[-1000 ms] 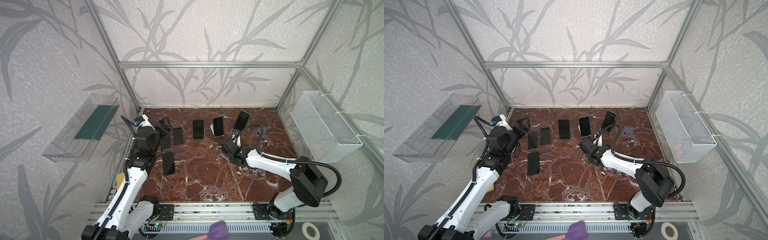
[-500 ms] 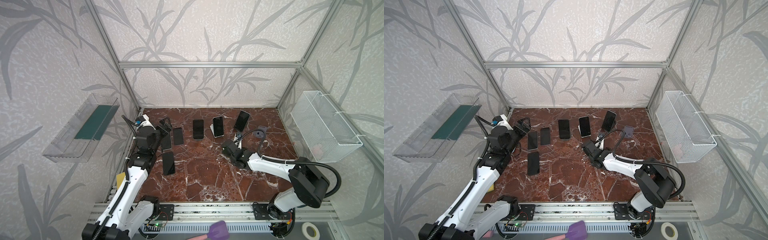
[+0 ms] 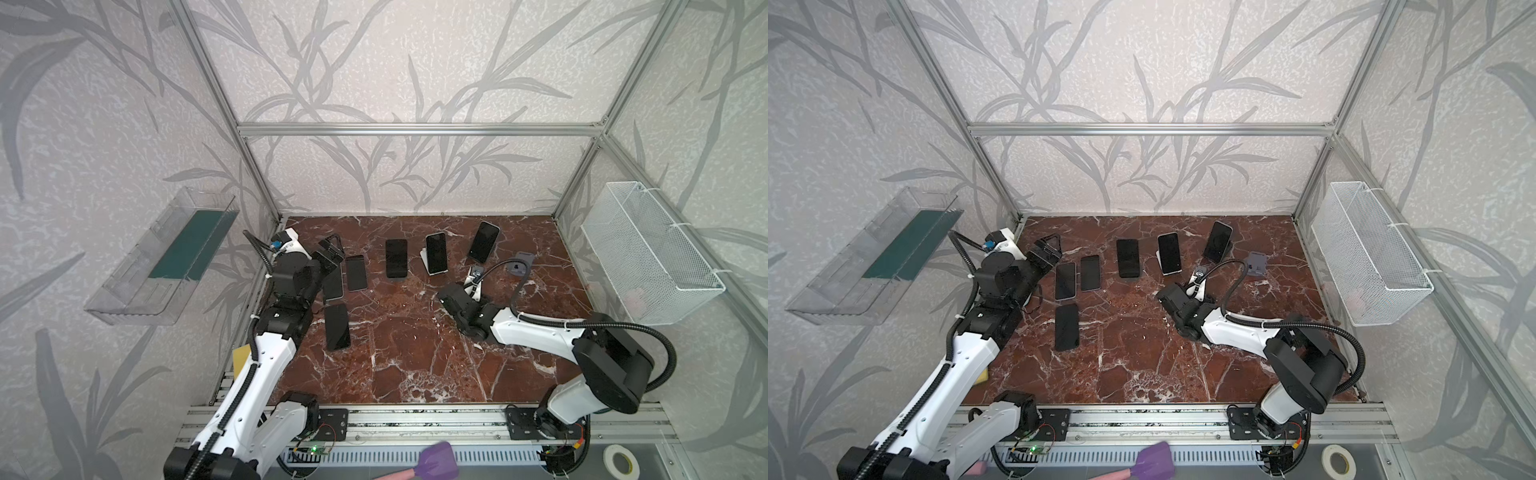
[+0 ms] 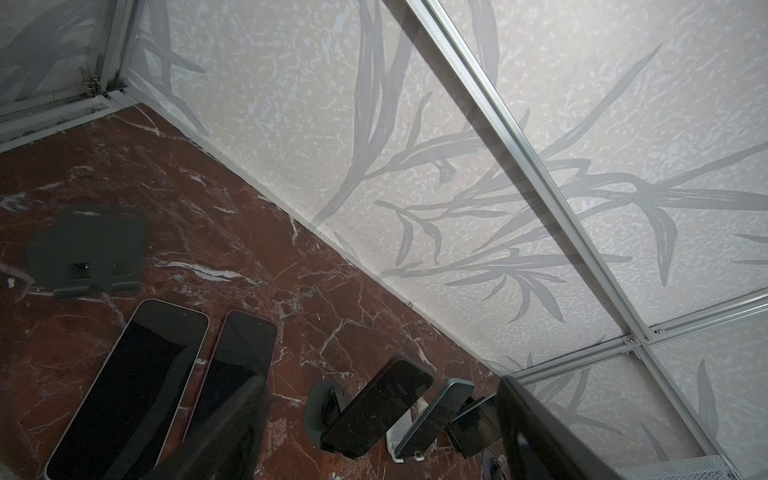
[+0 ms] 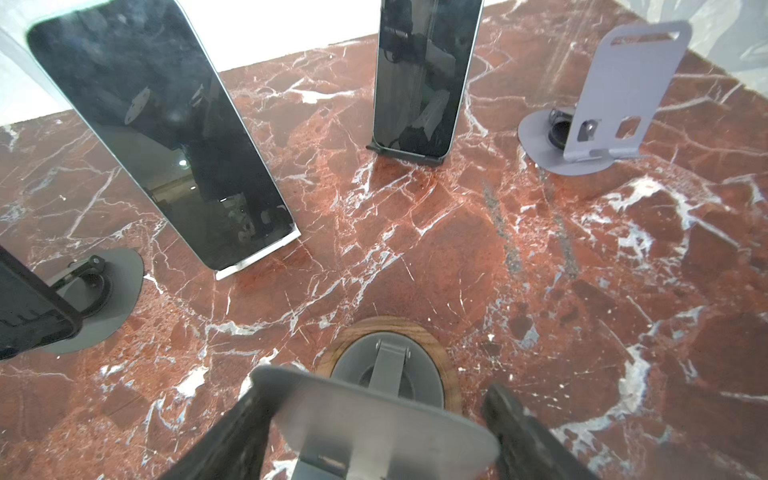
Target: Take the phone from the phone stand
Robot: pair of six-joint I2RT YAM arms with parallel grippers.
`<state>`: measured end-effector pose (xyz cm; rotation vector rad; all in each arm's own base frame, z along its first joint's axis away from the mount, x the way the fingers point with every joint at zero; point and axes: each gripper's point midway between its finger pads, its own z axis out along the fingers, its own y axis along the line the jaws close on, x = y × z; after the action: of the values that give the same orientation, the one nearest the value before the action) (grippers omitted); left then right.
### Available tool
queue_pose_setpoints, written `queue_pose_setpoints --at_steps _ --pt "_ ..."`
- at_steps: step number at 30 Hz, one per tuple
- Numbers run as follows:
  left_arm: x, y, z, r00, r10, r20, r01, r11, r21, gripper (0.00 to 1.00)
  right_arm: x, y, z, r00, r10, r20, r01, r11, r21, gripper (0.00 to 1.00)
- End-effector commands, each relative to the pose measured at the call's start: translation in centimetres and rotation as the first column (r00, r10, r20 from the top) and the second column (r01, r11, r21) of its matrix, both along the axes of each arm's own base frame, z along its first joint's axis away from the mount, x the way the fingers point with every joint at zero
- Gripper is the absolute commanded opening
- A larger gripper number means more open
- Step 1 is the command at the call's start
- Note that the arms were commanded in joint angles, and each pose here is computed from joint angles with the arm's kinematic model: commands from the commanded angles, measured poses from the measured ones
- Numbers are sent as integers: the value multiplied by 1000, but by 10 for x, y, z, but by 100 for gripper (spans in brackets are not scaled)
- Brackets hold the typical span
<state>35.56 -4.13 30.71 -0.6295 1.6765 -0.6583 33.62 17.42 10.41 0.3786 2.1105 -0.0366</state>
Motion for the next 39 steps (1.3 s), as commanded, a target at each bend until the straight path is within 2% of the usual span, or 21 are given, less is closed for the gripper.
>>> queue_pose_setpoints --at_steps 1,7,12,25,28,31,39 --pt "-3 0 14 999 -5 47 6 1000 -26 85 -6 -15 5 999 -20 37 21 999 -37 78" --pt "-3 -1 14 999 -10 49 12 999 -31 85 -11 -18 11 998 38 56 -36 998 -48 77" --pt "-5 -4 20 997 -27 67 29 999 -31 83 -11 -13 20 993 92 73 -91 996 -16 75" --pt "-6 -7 23 996 -42 78 44 999 -19 82 -14 -14 41 985 126 117 -128 992 4 73" --pt "-6 -8 24 996 -44 79 46 999 -21 82 -14 -9 38 989 136 61 -136 991 -11 87" --pt "-6 -10 24 995 -55 80 57 998 -25 82 -14 -10 33 996 87 12 -87 996 9 99" --pt "-4 -11 22 996 -57 74 59 998 -24 82 3 -1 20 1000 12 -11 -12 1000 3 99"
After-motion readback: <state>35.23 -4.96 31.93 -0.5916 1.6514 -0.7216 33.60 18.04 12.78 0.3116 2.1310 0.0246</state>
